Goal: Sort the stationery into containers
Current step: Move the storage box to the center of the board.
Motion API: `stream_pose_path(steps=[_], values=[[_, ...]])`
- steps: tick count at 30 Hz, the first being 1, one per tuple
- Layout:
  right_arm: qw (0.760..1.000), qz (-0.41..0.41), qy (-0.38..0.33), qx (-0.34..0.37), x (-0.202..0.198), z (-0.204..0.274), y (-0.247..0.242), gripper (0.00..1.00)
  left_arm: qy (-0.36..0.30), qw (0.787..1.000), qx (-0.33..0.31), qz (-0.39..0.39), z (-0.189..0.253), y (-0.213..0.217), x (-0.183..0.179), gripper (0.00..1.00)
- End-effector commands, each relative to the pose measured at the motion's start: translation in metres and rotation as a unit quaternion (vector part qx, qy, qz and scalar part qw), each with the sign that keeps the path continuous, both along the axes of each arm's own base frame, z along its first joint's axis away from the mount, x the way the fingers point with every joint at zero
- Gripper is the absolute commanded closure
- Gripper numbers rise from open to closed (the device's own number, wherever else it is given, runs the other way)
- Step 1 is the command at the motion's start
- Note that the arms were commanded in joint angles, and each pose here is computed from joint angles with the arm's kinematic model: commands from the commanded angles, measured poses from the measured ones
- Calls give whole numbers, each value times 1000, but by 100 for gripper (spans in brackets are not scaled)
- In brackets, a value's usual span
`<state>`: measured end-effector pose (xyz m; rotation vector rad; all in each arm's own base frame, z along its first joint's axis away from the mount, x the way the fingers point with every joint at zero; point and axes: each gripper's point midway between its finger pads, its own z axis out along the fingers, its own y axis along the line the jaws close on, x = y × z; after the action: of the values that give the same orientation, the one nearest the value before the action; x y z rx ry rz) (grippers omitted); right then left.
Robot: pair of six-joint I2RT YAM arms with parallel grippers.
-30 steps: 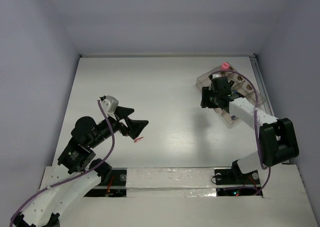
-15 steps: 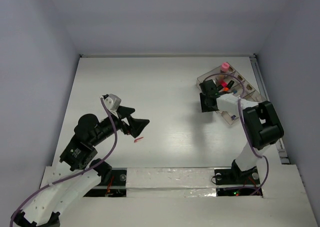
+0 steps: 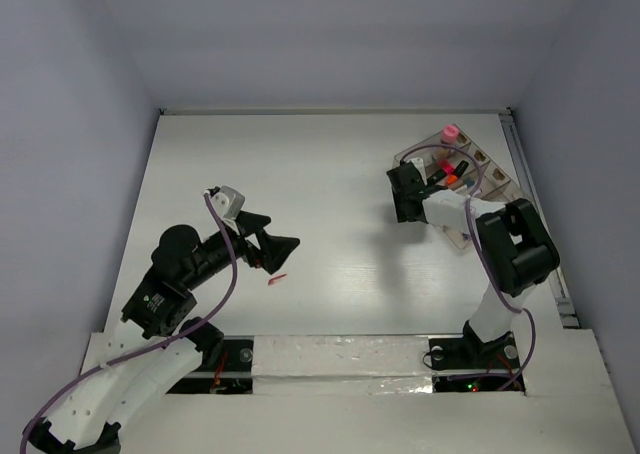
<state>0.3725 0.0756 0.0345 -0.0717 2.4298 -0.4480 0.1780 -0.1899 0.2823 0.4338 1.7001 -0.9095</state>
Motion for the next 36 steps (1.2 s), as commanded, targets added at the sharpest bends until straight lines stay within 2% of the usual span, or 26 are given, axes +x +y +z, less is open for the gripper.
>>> stream_pose_path(steps=[1,8,14,24,36], values=[[1000,-11,2,-13,4,-6,-1,33,-21,1000,-6,-3,11,-1,2,1],[999,4,38,-11,-5,-20,2,26,-19,1000,-6,-3,11,-1,2,1],[996,36,62,43,-10,-24,24,21,-19,1000,-6,1,11,0,4,2],[988,56,75,126,-14,-12,50,27,-20,1000,-6,1,11,0,4,2],[996,-2,71,46,-15,-13,8,22,-22,1000,-6,-1,12,0,3,2]])
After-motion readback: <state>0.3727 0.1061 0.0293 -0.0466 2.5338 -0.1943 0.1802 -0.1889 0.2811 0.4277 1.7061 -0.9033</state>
